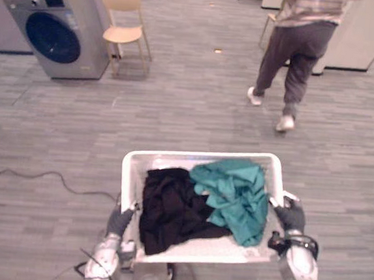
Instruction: Pick up the laundry basket with both hands and put the clothes into the washing machine.
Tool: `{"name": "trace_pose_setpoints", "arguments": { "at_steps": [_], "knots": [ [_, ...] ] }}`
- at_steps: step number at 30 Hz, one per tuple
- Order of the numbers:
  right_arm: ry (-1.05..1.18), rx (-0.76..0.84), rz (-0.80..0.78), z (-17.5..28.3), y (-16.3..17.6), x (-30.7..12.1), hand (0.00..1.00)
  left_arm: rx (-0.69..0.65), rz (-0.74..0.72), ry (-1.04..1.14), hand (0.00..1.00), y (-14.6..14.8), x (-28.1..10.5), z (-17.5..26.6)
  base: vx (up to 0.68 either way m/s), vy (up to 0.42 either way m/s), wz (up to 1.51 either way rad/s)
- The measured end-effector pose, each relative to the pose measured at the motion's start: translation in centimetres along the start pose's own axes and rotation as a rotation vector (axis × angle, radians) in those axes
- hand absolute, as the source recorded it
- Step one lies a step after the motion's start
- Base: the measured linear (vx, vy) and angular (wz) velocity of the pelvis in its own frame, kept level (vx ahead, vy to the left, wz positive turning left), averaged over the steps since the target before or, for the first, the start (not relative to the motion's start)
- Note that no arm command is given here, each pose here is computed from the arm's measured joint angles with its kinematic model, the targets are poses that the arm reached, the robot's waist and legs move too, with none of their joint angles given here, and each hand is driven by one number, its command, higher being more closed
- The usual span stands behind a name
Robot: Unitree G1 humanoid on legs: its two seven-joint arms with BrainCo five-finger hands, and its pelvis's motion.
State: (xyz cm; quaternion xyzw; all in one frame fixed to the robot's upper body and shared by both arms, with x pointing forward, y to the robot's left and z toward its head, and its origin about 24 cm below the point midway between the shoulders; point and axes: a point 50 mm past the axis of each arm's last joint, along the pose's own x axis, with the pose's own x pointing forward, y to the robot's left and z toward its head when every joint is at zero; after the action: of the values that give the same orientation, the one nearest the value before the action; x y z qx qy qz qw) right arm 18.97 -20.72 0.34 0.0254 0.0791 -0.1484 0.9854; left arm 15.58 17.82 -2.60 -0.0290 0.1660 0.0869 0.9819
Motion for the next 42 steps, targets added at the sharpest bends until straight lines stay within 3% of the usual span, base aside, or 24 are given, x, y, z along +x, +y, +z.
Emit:
{"name": "trace_pose_setpoints", "arguments": {
  "at_steps": [12, 18, 22, 27, 42],
  "knots": [
    [0.066, 0.045, -0.075, -1.9, -0.3, -1.1, 1.00, 0.056, -0.018, 0.001, 1.00, -0.1, 0.0, 0.4, 0.80, 0.234, 0.09],
    [0.064, 0.063, -0.108, -1.9, -0.9, -1.3, 1.00, 0.073, -0.054, -0.016, 1.00, -0.8, 0.7, 0.8, 0.70, -0.130, 0.63],
    [0.004, 0.013, -0.087, -0.3, -2.0, -0.8, 1.00, 0.007, -0.054, -0.010, 1.00, -2.1, 0.9, 0.6, 0.66, -0.205, 0.13],
    [0.033, 0.038, -0.086, -0.9, -1.6, -1.0, 1.00, 0.025, -0.038, 0.007, 1.00, -1.5, 0.8, 0.1, 0.74, -0.037, -0.65],
    [0.089, 0.084, -0.117, -2.3, -2.0, -2.6, 1.00, 0.060, -0.051, 0.013, 1.00, -1.4, 0.5, -0.3, 0.33, 0.061, -0.19]
  ]
}}
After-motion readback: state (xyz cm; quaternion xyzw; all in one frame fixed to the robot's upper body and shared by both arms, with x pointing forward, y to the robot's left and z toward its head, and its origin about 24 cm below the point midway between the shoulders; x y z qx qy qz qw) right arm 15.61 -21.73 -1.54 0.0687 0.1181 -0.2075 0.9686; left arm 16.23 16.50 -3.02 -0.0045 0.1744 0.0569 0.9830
